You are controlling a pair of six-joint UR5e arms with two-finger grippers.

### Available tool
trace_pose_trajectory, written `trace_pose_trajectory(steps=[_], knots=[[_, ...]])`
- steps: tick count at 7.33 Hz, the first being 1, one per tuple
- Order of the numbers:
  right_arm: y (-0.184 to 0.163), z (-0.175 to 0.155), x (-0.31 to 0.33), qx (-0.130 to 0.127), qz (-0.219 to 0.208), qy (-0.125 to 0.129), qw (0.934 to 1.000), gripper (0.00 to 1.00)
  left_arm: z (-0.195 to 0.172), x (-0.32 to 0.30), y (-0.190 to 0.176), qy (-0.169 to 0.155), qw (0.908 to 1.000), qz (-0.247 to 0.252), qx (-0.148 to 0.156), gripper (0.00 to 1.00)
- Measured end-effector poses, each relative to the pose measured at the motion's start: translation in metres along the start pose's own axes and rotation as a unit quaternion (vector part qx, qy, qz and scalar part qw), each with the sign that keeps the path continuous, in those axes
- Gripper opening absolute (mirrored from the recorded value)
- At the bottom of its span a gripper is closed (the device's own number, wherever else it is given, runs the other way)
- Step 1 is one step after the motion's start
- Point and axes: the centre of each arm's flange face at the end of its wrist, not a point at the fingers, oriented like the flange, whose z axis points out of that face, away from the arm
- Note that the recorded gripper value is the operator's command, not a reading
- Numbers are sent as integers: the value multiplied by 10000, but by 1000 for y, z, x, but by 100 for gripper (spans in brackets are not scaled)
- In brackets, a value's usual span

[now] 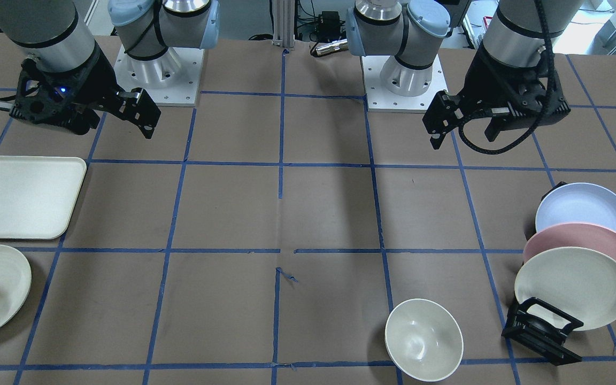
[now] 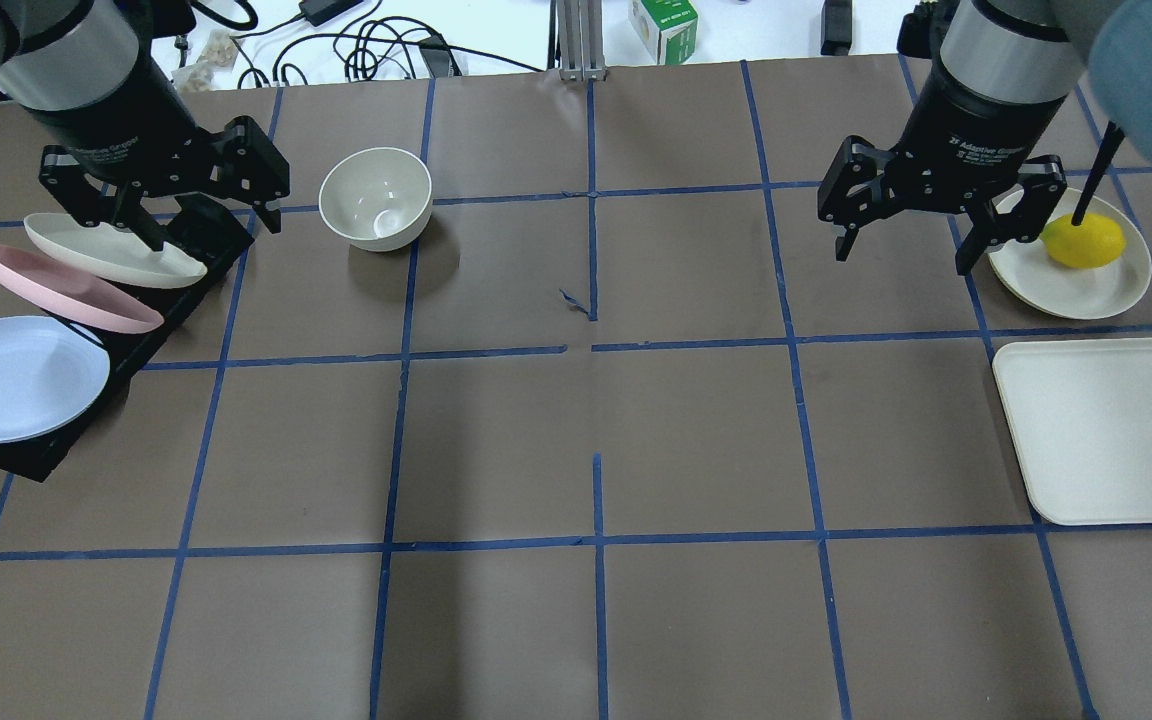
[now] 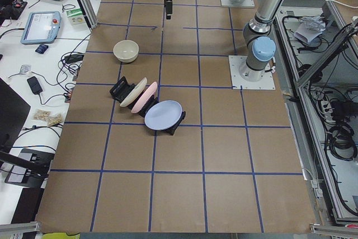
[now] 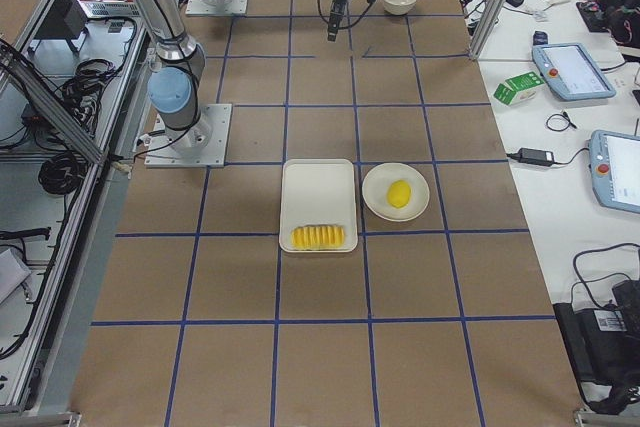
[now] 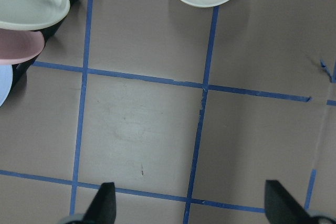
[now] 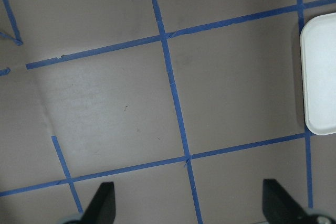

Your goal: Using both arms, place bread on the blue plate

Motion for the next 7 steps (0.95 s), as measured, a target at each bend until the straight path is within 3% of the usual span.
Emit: trace_pose_trajectory(steps=[2, 3, 5, 7], knots=[[-2, 3, 1, -24, -39, 53, 10000, 100, 7, -84, -13, -709, 9951, -679, -152, 100], [-5, 6, 7, -58, 15, 77, 10000, 100, 19, -150, -22, -841, 9878, -1265, -332, 100], [-25, 15, 60, -162, 196, 31, 9997, 100, 59, -263, -32, -878, 9688, -2206, -708, 100], [-48, 34, 149, -91, -9, -83, 9999, 100, 122, -333, -46, -873, 9570, -2650, -792, 100]])
